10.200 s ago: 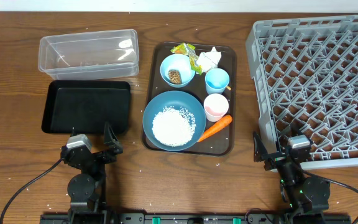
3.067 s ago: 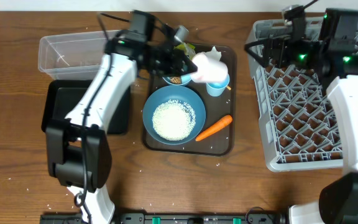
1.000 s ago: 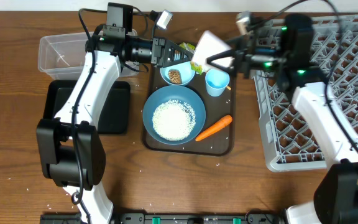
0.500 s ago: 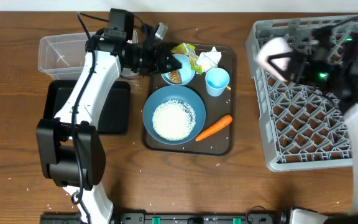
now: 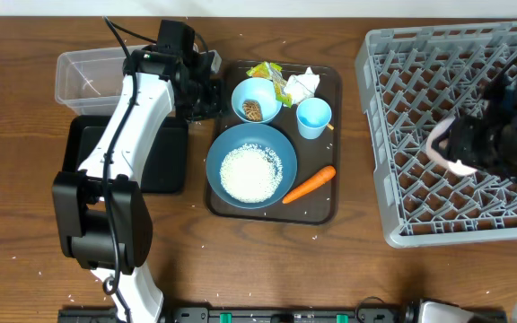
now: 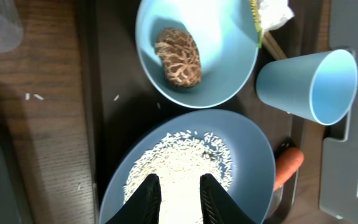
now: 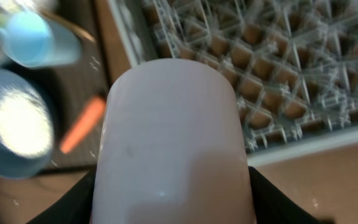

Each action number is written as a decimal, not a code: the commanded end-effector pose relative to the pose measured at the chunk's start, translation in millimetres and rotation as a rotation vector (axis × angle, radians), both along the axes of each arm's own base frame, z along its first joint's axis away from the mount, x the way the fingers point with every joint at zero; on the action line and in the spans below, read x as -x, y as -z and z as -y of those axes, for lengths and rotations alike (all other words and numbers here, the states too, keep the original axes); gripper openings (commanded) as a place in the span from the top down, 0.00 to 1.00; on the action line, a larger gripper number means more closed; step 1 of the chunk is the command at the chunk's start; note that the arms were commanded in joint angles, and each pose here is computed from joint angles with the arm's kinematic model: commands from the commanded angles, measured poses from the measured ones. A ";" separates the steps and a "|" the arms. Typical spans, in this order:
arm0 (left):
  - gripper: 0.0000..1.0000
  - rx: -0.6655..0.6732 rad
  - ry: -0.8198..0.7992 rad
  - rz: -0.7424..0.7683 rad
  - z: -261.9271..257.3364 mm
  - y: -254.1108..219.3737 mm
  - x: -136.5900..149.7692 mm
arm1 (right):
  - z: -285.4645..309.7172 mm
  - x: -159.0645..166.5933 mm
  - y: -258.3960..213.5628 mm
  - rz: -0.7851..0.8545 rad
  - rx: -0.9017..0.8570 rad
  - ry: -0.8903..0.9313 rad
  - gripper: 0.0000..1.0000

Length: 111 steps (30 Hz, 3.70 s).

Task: Sort waste into correct bins and load items into the dishwasher rack
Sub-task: 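Place the pink cup upside down in the dish rack with right gripper, then reach the left gripper to the light-blue cup and grasp it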

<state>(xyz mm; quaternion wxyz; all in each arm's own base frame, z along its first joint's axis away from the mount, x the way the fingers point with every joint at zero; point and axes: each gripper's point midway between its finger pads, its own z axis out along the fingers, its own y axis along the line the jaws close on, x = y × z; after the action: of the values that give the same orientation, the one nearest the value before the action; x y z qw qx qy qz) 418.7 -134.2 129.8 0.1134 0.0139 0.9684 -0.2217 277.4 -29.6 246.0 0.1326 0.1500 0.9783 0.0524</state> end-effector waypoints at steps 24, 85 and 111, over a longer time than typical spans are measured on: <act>0.77 -0.038 -0.003 -0.004 -7.3 -3.9 7.4 | 2.0 36.0 123.0 -0.460 0.017 -0.073 0.83; 0.31 -0.338 0.786 0.550 218.0 13.5 37.4 | -15.0 -71.7 22.9 0.054 -0.058 -0.152 0.01; 0.94 -0.443 0.751 0.461 211.8 81.6 25.7 | -14.1 -77.9 20.9 0.081 -0.049 -0.162 0.01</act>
<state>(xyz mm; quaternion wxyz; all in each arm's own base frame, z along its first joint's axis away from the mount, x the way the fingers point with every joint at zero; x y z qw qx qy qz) 393.9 -349.2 40.8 0.2322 0.4461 0.8640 -0.0266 351.0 -17.6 220.6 0.1538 0.0854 0.9797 0.0957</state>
